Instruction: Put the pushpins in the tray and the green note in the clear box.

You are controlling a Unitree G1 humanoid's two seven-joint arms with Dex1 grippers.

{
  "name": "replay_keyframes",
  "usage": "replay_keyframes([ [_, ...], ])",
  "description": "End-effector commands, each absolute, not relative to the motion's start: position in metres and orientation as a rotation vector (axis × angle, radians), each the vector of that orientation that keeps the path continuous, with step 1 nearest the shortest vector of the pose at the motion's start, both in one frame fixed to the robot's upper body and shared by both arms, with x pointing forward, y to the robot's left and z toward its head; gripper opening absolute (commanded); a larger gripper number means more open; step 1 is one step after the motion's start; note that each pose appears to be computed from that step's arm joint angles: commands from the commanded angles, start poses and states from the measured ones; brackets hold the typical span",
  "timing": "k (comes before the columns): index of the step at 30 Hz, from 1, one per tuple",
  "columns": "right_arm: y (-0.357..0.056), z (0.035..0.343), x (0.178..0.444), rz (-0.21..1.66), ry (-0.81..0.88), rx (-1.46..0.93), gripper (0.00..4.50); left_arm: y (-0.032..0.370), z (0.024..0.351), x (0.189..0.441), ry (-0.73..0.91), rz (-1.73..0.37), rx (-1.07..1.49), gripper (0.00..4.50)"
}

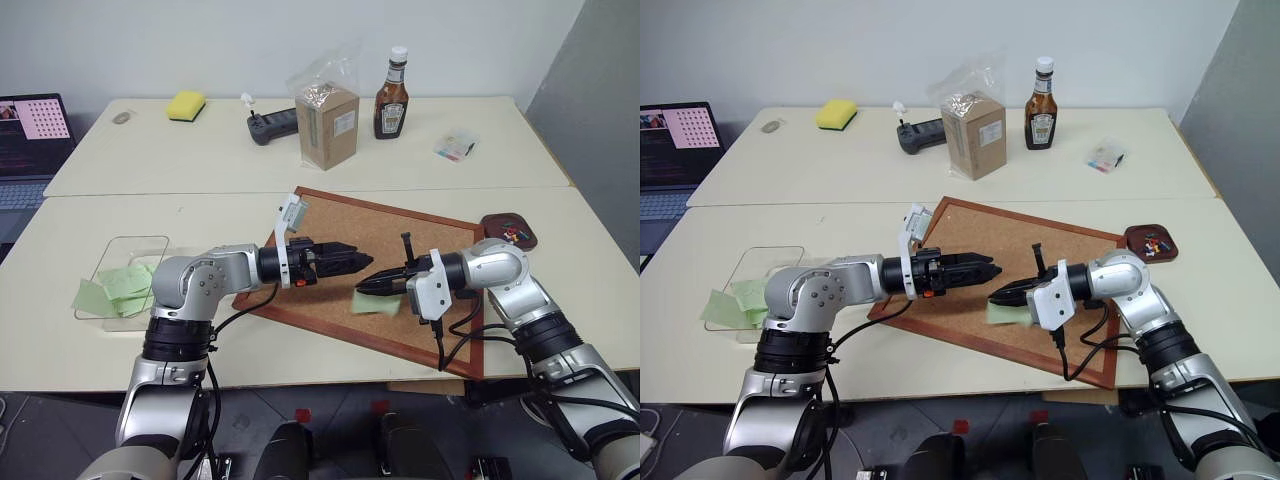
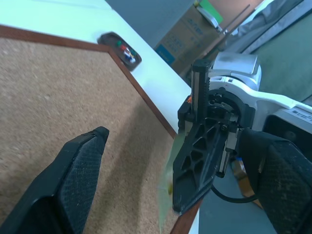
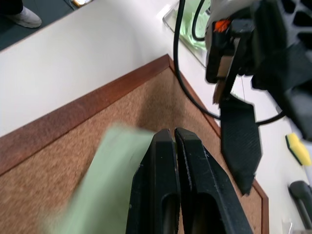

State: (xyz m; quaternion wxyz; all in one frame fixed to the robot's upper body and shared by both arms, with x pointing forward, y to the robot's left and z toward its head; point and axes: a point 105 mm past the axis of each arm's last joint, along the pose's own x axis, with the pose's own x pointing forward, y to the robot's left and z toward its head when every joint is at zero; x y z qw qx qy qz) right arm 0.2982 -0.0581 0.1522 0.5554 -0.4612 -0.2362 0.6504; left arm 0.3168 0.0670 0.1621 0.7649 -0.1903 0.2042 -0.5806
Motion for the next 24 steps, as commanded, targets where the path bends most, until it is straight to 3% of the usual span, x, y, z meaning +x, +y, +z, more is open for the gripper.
replay_keyframes([
  [1, -0.053, 0.169, 0.297, 1.513, -0.629, -1.077, 0.00, 0.071, 0.170, 0.319, 0.410, -1.260, -0.407, 4.49],
  [6, -0.068, 0.188, 0.319, 1.338, -0.523, -0.813, 0.00, 0.104, 0.199, 0.332, 0.273, -1.170, -0.517, 4.49],
  [11, -0.075, 0.213, 0.331, 1.198, -0.480, -0.611, 0.00, 0.113, 0.213, 0.322, 0.182, -1.169, -0.546, 4.49],
  [17, -0.073, 0.230, 0.336, 1.120, -0.484, -0.545, 0.00, 0.095, 0.223, 0.303, 0.122, -1.241, -0.583, 4.49],
  [24, -0.063, 0.245, 0.333, 1.106, -0.518, -0.508, 0.00, 0.073, 0.208, 0.304, 0.157, -1.253, -0.548, 4.49],
])
